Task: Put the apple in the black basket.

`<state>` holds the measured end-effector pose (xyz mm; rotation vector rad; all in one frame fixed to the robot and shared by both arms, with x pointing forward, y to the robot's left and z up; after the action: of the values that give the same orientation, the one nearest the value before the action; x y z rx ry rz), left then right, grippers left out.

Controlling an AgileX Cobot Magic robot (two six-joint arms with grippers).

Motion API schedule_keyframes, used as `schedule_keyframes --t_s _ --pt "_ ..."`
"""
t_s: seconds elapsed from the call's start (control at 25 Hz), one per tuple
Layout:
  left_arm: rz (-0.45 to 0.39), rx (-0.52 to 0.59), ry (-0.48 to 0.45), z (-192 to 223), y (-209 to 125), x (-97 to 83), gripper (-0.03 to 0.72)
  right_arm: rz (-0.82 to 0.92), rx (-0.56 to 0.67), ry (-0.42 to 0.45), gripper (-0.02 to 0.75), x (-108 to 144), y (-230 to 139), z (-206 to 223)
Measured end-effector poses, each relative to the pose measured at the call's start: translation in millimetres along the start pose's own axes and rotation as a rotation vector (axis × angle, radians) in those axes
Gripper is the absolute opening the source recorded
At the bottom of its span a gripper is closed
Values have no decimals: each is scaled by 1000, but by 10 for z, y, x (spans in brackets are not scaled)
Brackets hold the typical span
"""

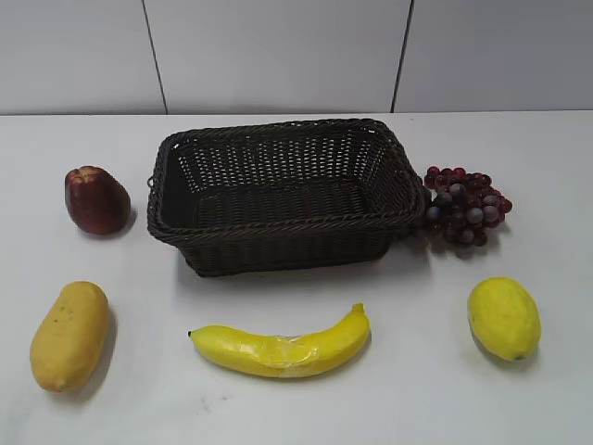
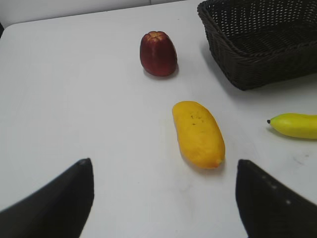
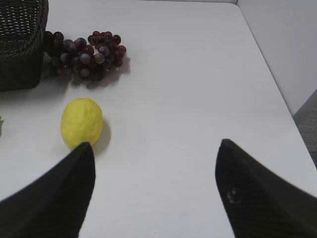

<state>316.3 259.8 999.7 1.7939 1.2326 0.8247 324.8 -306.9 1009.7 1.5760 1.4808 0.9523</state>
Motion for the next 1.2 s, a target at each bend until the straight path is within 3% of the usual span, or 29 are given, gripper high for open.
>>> schedule_keyframes --t_s 0.72,1.0,1.2 --pt "-1 -7 2 -1 17 5 666 0 0 0 571 0 0 0" --pt "-52 -87 33 248 604 204 666 0 0 0 571 0 0 0" --pt "-137 78 1 842 830 353 666 0 0 0 571 0 0 0"
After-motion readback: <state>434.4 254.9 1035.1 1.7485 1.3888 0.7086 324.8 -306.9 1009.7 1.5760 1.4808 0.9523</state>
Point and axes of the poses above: a point on each arm's last joint axis where the gripper is mounted, z pointing out along that axis toward the gripper, x along the wrist's bending axis when the last joint is at zero, y = z × x, the point moved 10 cm from there along z, pointing out along that axis toward the gripper, and after that the axes turned 4 degrees about z, right-handed, at the moved point
